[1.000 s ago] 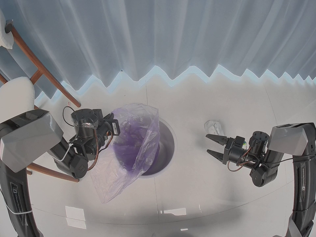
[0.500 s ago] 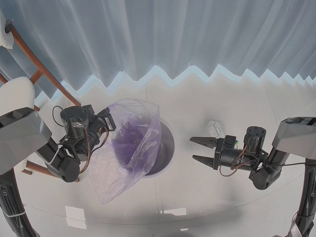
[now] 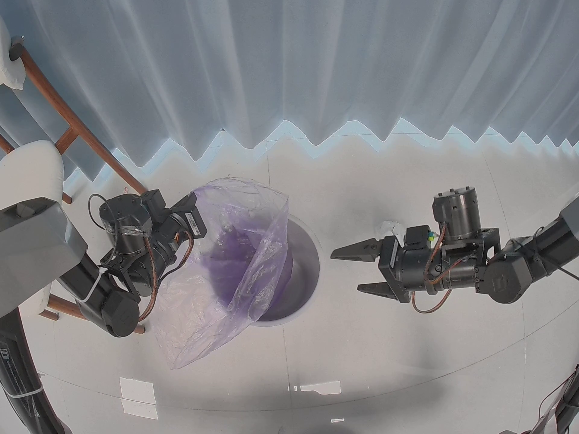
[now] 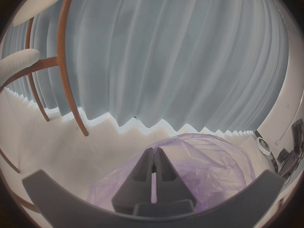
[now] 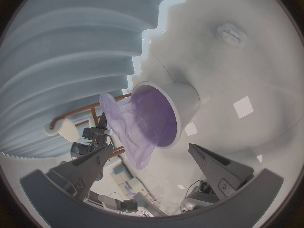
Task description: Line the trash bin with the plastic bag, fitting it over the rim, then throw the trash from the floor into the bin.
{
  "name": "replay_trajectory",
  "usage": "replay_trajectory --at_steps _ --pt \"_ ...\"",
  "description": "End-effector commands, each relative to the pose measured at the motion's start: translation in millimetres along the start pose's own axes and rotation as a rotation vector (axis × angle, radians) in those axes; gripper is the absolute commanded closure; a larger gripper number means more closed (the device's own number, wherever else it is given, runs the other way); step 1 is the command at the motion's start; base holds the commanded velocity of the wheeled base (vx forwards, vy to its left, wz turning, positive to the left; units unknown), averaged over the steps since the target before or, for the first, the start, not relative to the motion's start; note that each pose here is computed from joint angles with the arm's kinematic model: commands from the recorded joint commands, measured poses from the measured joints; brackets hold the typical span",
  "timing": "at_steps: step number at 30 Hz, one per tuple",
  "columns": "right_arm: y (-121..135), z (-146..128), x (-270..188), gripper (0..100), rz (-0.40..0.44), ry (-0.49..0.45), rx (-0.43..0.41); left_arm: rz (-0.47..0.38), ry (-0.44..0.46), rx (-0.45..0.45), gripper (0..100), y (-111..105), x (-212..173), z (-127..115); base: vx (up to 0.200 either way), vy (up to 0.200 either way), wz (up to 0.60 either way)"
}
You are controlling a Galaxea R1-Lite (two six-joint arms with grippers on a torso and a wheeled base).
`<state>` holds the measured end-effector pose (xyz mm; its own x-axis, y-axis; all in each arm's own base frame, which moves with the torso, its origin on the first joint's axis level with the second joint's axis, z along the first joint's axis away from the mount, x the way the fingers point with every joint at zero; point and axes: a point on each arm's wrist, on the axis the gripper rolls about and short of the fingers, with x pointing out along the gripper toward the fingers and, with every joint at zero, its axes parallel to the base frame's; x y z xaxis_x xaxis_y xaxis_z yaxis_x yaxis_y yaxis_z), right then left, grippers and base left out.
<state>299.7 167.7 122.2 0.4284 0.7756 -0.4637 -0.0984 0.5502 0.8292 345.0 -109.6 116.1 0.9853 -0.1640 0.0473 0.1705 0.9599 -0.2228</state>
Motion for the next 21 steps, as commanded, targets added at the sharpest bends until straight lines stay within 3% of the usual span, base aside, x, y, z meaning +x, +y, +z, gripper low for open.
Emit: replay_trajectory --at_steps 1,6,11,21 --pt "69.3 -15.9 2.5 0 0.041 -0.026 -0.21 -0.028 0.019 0.002 100 -7.8 -3.3 -7.7 0.0 0.0 0.0" --pt "72.8 -39.1 39.1 0 0.009 0.041 -0.232 -0.031 0.018 0.003 100 -9.4 -3.1 -10.6 0.0 0.0 0.0" --pt "63.3 -54.6 64.4 0 -0.063 0.042 -0.244 -0.028 0.018 0.005 100 -10.4 -2.7 -13.9 0.0 0.0 0.0" --pt "59.0 -51.5 77.1 0 -0.092 0.022 -0.244 -0.028 0.013 0.004 100 -10.5 -2.5 -13.2 0.0 0.0 0.0"
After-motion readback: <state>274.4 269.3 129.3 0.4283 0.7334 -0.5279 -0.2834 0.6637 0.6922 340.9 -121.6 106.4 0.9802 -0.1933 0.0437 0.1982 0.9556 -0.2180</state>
